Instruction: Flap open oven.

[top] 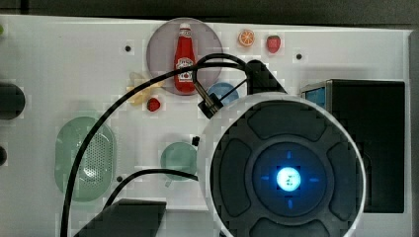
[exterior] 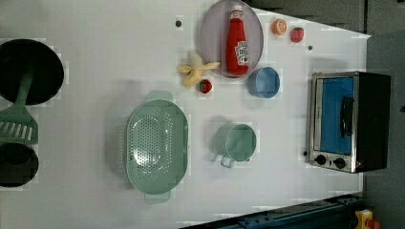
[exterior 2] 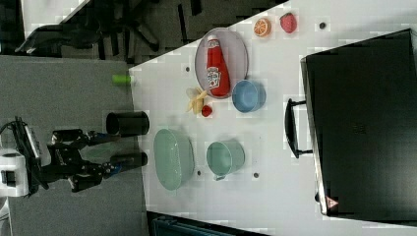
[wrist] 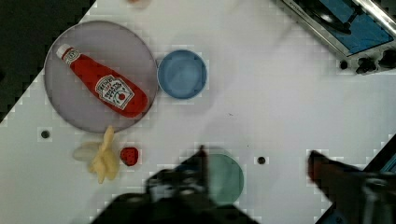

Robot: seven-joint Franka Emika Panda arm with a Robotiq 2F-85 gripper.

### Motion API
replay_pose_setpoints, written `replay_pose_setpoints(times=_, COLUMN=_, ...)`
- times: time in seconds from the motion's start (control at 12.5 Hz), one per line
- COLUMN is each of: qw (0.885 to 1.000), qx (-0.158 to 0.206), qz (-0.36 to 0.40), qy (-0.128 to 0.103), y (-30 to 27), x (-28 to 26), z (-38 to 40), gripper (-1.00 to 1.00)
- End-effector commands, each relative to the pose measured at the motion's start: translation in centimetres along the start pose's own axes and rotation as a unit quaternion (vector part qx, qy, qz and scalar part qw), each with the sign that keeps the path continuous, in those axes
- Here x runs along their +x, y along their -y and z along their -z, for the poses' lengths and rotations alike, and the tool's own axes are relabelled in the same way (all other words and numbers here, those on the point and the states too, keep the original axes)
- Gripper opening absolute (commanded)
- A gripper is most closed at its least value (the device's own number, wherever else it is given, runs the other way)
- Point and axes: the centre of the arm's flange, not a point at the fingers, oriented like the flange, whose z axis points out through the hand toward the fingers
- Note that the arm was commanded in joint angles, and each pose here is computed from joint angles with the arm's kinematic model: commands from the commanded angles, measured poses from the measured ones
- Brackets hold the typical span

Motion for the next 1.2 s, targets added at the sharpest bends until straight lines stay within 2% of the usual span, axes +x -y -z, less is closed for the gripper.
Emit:
replay_pose_setpoints(times=0.08, qw=0.999, qx=-0.018, qz=-0.03, qy=0.016, y=-0.2, x=1.1, z=-2.2, gripper=-0.09)
replay_pose_setpoints(times=0.24, qw=0.999, qx=-0.02, qz=-0.031, qy=0.018, y=-0.3, x=1.2, z=-2.3, gripper=-0.56)
replay_pose_setpoints(times=0.32, qw=0.999, qx=-0.022, qz=-0.032, qy=0.019, y=-0.4, x=1.3, z=-2.6, gripper=-0.65)
replay_pose_setpoints(times=0.56, qw=0.998, qx=-0.039, qz=-0.025, qy=0.03, y=-1.7, x=2.2, z=-4.6, gripper=-0.65)
replay_pose_setpoints(times=0.8, qw=0.995, qx=-0.043, qz=0.071, qy=0.053, y=-4.1, x=4.1, z=-6.7, gripper=-0.65)
replay_pose_setpoints(times=0.96, qw=0.987, qx=-0.035, qz=0.145, qy=0.063, y=-6.4, x=6.1, z=-8.1, gripper=-0.65)
replay_pose_setpoints(times=1.2, qw=0.968, qx=-0.01, qz=0.244, qy=0.056, y=-10.3, x=9.6, z=-10.6, gripper=-0.65)
